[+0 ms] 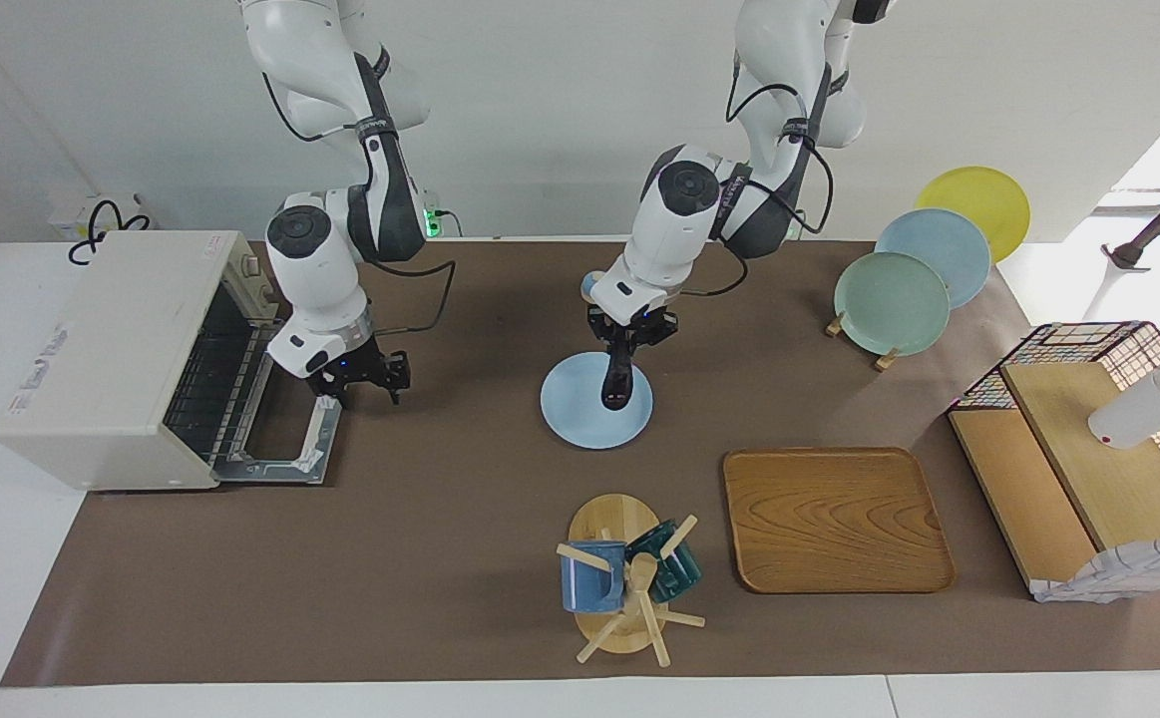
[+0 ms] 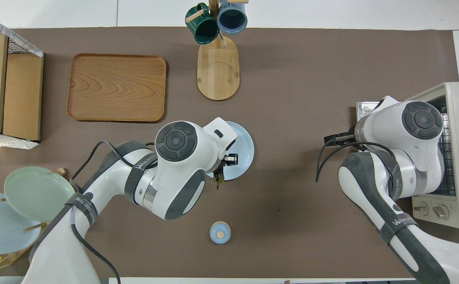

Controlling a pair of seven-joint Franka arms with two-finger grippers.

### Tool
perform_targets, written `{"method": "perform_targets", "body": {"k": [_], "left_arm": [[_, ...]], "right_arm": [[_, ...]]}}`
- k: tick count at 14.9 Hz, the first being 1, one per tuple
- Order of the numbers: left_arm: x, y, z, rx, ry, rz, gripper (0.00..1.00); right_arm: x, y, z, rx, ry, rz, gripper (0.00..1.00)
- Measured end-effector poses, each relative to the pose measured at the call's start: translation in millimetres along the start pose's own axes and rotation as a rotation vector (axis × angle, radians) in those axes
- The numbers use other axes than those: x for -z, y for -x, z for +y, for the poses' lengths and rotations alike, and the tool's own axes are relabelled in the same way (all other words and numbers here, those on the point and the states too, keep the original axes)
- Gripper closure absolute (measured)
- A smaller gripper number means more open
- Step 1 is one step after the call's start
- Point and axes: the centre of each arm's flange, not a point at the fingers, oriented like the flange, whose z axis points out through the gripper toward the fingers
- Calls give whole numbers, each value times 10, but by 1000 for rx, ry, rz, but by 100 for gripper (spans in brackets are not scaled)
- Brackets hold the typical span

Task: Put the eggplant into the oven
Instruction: 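Lift the eggplant with the left gripper and carry it toward the blue plate, then lower the eggplant onto the blue plate and open the left gripper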

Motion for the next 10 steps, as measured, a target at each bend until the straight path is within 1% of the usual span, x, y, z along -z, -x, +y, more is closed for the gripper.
{"method": "perform_targets", "body": {"k": [2,4,6,7,8,9,10], "left_arm": [[-160,19,69,7,1,5,70],[-286,63,120,4,-2,1,70],[-335,73,127,3,-3,0,70],[-336,70,123,4,-4,0,70],[-335,65,116,6,-4,1,65],[-329,55,106,8,-4,2,56],[-300,29,79,14,-3,5,43]], "right_arm": [[72,-49,-8,63,1,15,0],[165,-105,-32,99,1,23,0],[264,-149,-49,84,-19,4,0],[331,-179,-58,63,-47,-13,0],[404,-213,-68,42,-70,-24,0],[462,-242,-76,11,-83,-30,0],[492,-257,-81,-31,-88,-39,0]]}}
